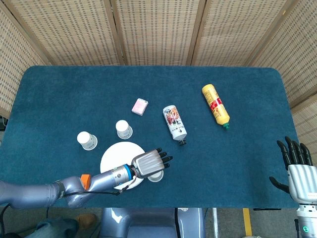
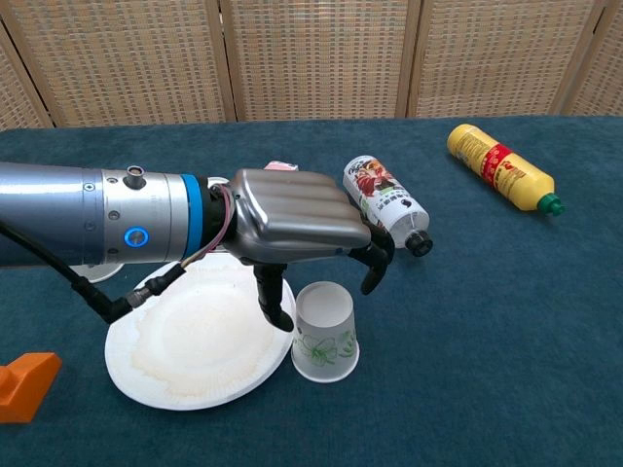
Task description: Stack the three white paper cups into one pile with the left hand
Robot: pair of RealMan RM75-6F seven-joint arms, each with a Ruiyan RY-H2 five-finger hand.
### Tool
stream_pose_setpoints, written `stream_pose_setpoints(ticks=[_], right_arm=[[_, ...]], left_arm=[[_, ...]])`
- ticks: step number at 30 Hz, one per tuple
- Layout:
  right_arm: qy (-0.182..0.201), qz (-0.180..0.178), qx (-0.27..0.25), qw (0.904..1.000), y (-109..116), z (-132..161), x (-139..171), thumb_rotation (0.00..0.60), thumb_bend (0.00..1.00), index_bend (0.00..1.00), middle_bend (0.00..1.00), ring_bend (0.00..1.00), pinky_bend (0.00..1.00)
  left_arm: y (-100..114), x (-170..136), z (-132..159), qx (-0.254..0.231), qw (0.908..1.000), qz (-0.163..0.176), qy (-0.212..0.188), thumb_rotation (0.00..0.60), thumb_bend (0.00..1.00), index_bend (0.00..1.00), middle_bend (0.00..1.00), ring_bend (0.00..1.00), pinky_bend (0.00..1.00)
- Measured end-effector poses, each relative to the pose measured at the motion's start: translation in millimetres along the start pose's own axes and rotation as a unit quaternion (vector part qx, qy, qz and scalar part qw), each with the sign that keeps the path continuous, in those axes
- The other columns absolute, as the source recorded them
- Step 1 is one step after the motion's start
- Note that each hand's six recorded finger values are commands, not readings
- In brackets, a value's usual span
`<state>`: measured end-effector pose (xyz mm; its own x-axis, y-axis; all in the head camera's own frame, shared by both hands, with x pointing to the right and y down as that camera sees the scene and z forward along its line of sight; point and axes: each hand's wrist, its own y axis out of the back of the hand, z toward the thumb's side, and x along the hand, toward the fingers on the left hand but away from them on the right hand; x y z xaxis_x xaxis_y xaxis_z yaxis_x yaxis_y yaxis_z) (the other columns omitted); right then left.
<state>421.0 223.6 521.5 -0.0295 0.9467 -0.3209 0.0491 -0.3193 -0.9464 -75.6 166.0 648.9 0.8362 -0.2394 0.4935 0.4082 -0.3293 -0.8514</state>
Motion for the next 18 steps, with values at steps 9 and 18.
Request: stream_pose_setpoints(ticks=[9,18], right_arm=[[0.001,0.000,-0.001,1.0000,-0.1,-0.4,-0.1,0.600,0.00,0.00,0.00,0.00,0.00],[0.002,0.002,-0.001,1.0000,-0.2,-0.2,0.3,0.600,0.00,0.00,0.00,0.00,0.00]], left_arm=[[-4.3,4.4,7.7,-0.012,0.9999,0.012,0.002,0.600,0.17,0.60,0.41,0.45,0.46],[20.1,1.9,-12.1,-0.029,0.9973,0.056,0.038,0.600,0.17,0.61,0.42,0.46,0.48]])
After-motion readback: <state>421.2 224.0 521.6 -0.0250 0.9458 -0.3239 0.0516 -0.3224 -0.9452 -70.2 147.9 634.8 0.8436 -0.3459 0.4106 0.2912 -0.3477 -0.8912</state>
